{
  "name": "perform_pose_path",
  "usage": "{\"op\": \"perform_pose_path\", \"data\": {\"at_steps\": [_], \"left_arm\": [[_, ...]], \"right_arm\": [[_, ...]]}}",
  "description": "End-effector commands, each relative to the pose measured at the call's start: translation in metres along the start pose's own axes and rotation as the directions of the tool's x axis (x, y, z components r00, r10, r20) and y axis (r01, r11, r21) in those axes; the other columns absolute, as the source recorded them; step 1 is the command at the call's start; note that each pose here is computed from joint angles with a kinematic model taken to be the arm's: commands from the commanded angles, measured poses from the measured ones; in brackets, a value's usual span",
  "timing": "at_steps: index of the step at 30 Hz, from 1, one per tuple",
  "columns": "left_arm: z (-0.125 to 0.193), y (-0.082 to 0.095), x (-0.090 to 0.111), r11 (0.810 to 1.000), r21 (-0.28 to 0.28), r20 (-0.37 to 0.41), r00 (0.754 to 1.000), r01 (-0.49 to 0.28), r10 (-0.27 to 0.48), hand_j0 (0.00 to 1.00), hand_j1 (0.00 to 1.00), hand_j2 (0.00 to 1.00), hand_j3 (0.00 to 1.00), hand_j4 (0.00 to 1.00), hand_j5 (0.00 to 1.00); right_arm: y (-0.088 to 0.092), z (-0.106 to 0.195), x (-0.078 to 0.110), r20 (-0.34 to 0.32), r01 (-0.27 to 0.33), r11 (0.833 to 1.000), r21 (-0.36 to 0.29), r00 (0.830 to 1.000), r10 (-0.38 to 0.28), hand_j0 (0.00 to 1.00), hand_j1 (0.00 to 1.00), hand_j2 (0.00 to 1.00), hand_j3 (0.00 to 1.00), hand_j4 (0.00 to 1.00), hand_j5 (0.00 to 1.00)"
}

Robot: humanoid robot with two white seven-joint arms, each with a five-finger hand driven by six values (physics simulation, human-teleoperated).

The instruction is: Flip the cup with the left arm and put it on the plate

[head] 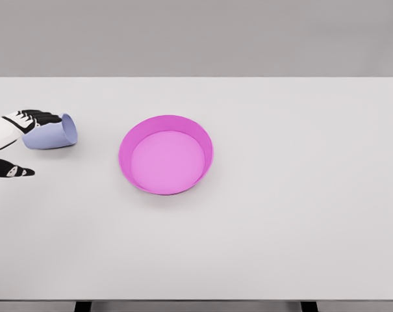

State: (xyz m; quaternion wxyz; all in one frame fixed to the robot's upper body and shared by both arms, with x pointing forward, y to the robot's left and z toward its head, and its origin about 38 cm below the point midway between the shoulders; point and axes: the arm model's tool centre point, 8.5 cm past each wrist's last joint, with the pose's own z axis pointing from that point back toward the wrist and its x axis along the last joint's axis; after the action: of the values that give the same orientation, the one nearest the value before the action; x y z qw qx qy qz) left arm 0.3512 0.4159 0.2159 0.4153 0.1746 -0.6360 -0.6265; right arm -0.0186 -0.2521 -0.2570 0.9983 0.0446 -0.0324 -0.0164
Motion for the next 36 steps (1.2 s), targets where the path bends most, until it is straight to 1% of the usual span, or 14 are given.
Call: {"op": "perform_pose_path", "data": {"at_steps": [1, 6, 9, 12, 15, 16, 18, 19, 22, 24, 25, 30, 33, 36], "left_arm": [[0.001, 0.002, 0.000, 1.000, 0.007, -0.001, 1.000, -0.003, 0.003, 1.00, 1.00, 1.00, 1.00, 1.00, 1.00], [0.007, -0.004, -0.003, 1.000, -0.001, -0.017, 1.000, -0.018, 0.018, 1.00, 1.00, 1.00, 1.00, 1.00, 1.00], [0.016, -0.005, -0.006, 1.000, 0.010, -0.040, 0.999, -0.025, 0.025, 1.00, 1.00, 1.00, 1.00, 1.00, 1.00], [0.021, -0.010, -0.008, 0.997, 0.065, -0.055, 0.997, -0.053, 0.056, 1.00, 1.00, 1.00, 1.00, 1.00, 1.00], [0.019, -0.013, -0.006, 0.997, 0.052, -0.047, 0.997, -0.059, 0.061, 1.00, 1.00, 1.00, 1.00, 1.00, 1.00], [0.019, -0.014, -0.007, 0.998, 0.038, -0.051, 0.997, -0.057, 0.059, 1.00, 1.00, 1.00, 1.00, 1.00, 1.00], [0.016, -0.022, -0.007, 0.997, -0.055, -0.048, 0.997, -0.055, 0.052, 1.00, 1.00, 1.00, 1.00, 1.00, 1.00], [0.015, -0.024, -0.006, 0.996, -0.079, -0.049, 0.998, -0.049, 0.045, 1.00, 1.00, 1.00, 1.00, 1.00, 1.00], [0.015, -0.024, -0.007, 0.995, -0.091, -0.051, 0.998, -0.042, 0.037, 1.00, 1.00, 1.00, 1.00, 1.00, 1.00], [0.015, -0.021, -0.007, 0.996, -0.085, -0.050, 0.998, -0.039, 0.035, 1.00, 1.00, 1.00, 1.00, 1.00, 1.00], [0.013, -0.012, -0.009, 0.998, -0.067, -0.051, 0.999, -0.022, 0.018, 1.00, 1.00, 1.00, 1.00, 1.00, 1.00], [0.025, 0.012, -0.050, 0.999, -0.004, -0.163, 0.986, -0.041, 0.040, 1.00, 1.00, 1.00, 1.00, 1.00, 1.00], [0.028, 0.014, -0.061, 0.999, -0.008, -0.195, 0.980, -0.048, 0.046, 1.00, 1.00, 1.00, 1.00, 1.00, 1.00], [0.025, 0.018, -0.061, 0.999, -0.050, -0.210, 0.978, 0.002, -0.013, 1.00, 1.00, 1.00, 1.00, 1.00, 1.00]], "right_arm": [[0.000, 0.000, 0.001, 0.004, 0.006, 1.000, -0.003, 1.000, -0.006, 1.00, 1.00, 1.00, 1.00, 1.00, 1.00], [0.000, 0.000, -0.001, -0.001, 0.002, 1.000, 0.001, 1.000, -0.002, 1.00, 1.00, 1.00, 1.00, 1.00, 1.00], [0.000, 0.000, -0.001, -0.002, 0.002, 1.000, 0.001, 1.000, -0.002, 1.00, 1.00, 1.00, 1.00, 1.00, 1.00], [0.000, 0.000, -0.001, -0.002, 0.002, 1.000, 0.001, 1.000, -0.002, 1.00, 1.00, 1.00, 1.00, 1.00, 1.00], [0.000, 0.000, -0.001, -0.002, 0.002, 1.000, -0.001, 1.000, -0.002, 1.00, 1.00, 1.00, 1.00, 1.00, 1.00], [0.000, 0.000, -0.001, -0.003, 0.001, 1.000, 0.001, 1.000, -0.001, 1.00, 1.00, 1.00, 1.00, 1.00, 1.00], [0.000, 0.000, -0.001, -0.002, 0.002, 1.000, -0.001, 1.000, -0.002, 1.00, 1.00, 1.00, 1.00, 1.00, 1.00], [0.000, 0.000, -0.001, -0.002, 0.002, 1.000, 0.001, 1.000, -0.002, 1.00, 1.00, 1.00, 1.00, 1.00, 1.00], [0.000, 0.000, -0.001, -0.003, 0.001, 1.000, -0.001, 1.000, -0.001, 1.00, 1.00, 1.00, 1.00, 1.00, 1.00], [0.000, 0.000, -0.001, -0.002, 0.002, 1.000, 0.001, 1.000, -0.002, 1.00, 1.00, 1.00, 1.00, 1.00, 1.00], [0.000, 0.000, -0.001, -0.003, 0.001, 1.000, 0.001, 1.000, -0.001, 1.00, 1.00, 1.00, 1.00, 1.00, 1.00], [0.000, 0.000, -0.001, -0.003, 0.001, 1.000, 0.001, 1.000, -0.001, 1.00, 1.00, 1.00, 1.00, 1.00, 1.00], [0.000, 0.000, -0.001, -0.003, 0.001, 1.000, 0.001, 1.000, -0.001, 1.00, 1.00, 1.00, 1.00, 1.00, 1.00], [0.000, 0.000, -0.001, -0.003, 0.001, 1.000, 0.001, 1.000, -0.001, 1.00, 1.00, 1.00, 1.00, 1.00, 1.00]]}}
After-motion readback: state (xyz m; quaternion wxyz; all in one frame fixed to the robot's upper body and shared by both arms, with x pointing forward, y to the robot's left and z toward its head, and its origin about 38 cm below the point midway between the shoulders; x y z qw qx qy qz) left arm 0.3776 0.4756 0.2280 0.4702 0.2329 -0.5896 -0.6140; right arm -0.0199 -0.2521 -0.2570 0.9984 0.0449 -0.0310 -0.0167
